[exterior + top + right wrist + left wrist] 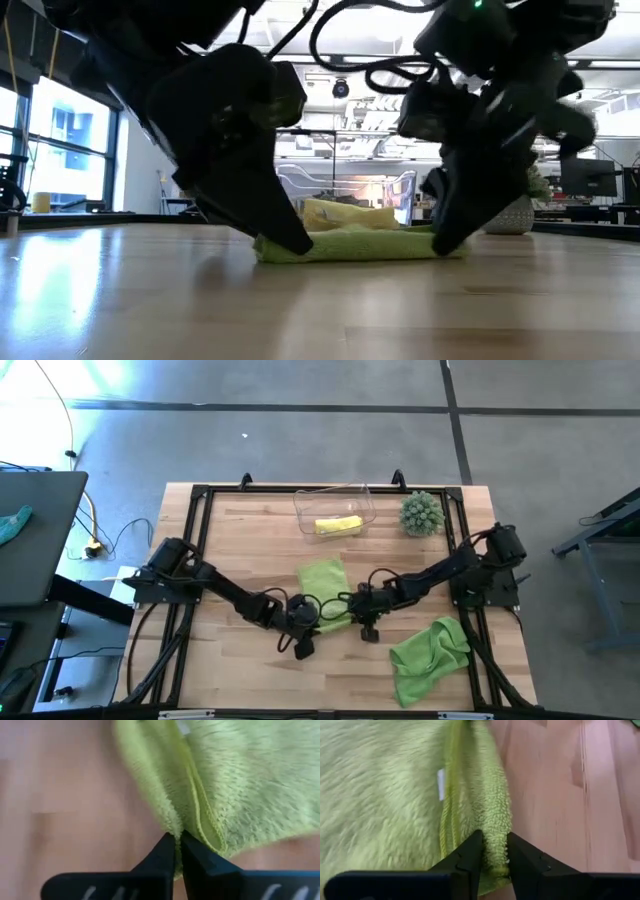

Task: Roll microfiber towels into tight, uniform cylinder then place into a basket
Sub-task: Roll the light green microfiber towel

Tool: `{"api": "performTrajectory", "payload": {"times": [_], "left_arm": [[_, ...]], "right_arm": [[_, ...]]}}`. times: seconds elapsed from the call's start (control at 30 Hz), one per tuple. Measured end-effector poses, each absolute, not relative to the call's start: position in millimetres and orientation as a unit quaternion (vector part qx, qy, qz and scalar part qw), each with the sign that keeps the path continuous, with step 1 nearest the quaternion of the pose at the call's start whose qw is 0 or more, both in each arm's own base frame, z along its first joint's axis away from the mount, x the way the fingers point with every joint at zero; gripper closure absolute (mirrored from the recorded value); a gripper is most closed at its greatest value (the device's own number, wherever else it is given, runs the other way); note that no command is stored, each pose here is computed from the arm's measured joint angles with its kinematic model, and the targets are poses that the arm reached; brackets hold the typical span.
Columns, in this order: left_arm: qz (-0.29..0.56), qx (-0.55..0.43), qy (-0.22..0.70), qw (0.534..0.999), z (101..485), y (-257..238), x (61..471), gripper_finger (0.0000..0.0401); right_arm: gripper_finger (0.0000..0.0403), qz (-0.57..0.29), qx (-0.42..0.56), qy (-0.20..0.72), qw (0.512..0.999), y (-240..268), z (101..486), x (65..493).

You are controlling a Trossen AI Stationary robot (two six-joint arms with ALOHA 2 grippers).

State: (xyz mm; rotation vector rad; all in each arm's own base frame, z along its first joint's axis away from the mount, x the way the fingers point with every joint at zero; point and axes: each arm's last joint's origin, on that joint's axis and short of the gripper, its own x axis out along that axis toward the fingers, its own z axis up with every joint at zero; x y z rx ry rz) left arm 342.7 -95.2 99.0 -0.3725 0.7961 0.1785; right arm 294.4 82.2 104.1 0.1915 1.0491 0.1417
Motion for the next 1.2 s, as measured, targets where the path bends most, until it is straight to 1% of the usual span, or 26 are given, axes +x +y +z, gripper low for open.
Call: {"api": "performTrajectory", "payload": {"times": [0.1, 0.2, 0.3, 0.5, 0.7, 0.8, 1.07, 1.13, 1.2], "left_arm": [[0.080, -0.164, 0.386, 0.905, 107.9, -93.6, 340.0, 0.0323], [0.059, -0.147, 0.376, 0.913, 121.0, -94.2, 338.6, 0.0310], [0.039, -0.127, 0.363, 0.922, 134.9, -97.5, 336.9, 0.0291], [-0.013, -0.030, 0.337, 0.941, 146.9, -112.6, 333.2, 0.0262], [0.039, 0.077, 0.334, 0.939, 134.5, -117.3, 332.5, 0.0246], [0.062, 0.120, 0.346, 0.929, 124.1, -113.3, 333.8, 0.0239], [0.094, 0.123, 0.374, 0.914, 101.4, -97.4, 339.5, 0.0226], [0.105, 0.102, 0.379, 0.914, 99.0, -93.1, 340.5, 0.0229], [0.118, 0.073, 0.382, 0.914, 98.5, -88.1, 341.1, 0.0242]], "right_arm": [[0.0393, 0.120, 0.162, 0.512, 0.835, 79.1, 106.0, 297.6], [0.0397, 0.164, 0.227, 0.514, 0.811, 73.8, 108.9, 301.9], [0.0401, 0.181, 0.262, 0.512, 0.798, 65.8, 110.1, 304.6], [0.0402, 0.160, 0.296, 0.500, 0.798, 43.5, 110.8, 308.7], [0.0402, 0.128, 0.322, 0.495, 0.797, 24.3, 106.0, 305.0], [0.0402, 0.122, 0.326, 0.493, 0.797, 19.6, 105.6, 304.6], [0.0402, 0.118, 0.326, 0.489, 0.800, 16.9, 105.9, 305.4], [0.0402, 0.118, 0.325, 0.489, 0.801, 16.8, 105.9, 305.4], [0.0402, 0.119, 0.323, 0.488, 0.802, 16.9, 105.9, 305.4]]}}
